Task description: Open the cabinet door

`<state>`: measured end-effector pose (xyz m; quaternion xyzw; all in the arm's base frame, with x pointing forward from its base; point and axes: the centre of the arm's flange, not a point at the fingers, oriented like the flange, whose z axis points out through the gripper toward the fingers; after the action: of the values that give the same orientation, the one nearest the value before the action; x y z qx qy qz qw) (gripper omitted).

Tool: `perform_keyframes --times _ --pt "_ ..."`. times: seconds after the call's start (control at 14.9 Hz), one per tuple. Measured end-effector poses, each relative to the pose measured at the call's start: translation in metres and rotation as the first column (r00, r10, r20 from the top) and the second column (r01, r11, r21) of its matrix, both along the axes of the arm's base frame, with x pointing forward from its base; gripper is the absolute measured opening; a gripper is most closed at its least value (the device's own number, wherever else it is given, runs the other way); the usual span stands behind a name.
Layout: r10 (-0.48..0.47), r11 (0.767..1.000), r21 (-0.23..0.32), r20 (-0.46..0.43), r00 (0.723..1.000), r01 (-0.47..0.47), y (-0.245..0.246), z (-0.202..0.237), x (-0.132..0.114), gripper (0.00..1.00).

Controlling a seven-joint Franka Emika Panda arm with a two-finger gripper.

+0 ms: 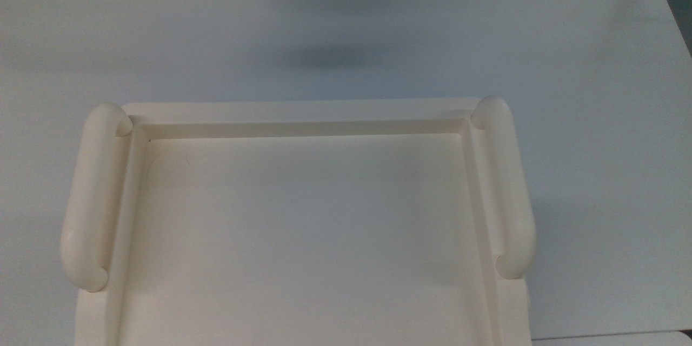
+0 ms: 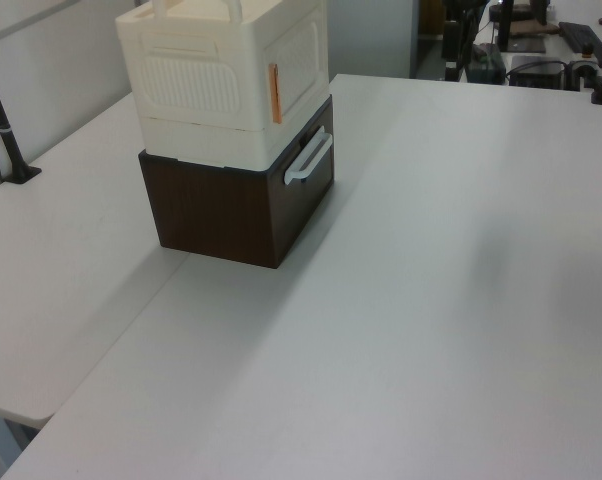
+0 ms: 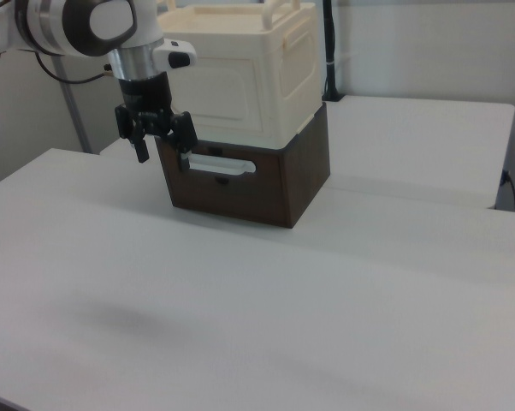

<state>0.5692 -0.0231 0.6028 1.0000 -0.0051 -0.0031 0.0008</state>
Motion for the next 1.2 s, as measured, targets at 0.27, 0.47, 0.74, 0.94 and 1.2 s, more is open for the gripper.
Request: perform_keyframes --times 0.27,0.47,0.74,0.94,1.2 --pt "0.022 1.000 0.001 0.000 1.000 -0.022 -0.003 0.000 0.000 1.00" --pt "0.030 0.999 0.020 0.013 0.999 -0.030 0.000 0.000 0.002 1.00" --pt "0.051 0.998 0.027 0.086 0.995 -0.053 0.013 -0.015 0.026 1.00" --pt "0.082 0.992 0.083 0.175 0.981 -0.098 0.052 -0.028 0.056 1.00" --pt "0.129 0.980 0.102 0.334 0.934 -0.172 0.108 -0.013 0.093 1.00"
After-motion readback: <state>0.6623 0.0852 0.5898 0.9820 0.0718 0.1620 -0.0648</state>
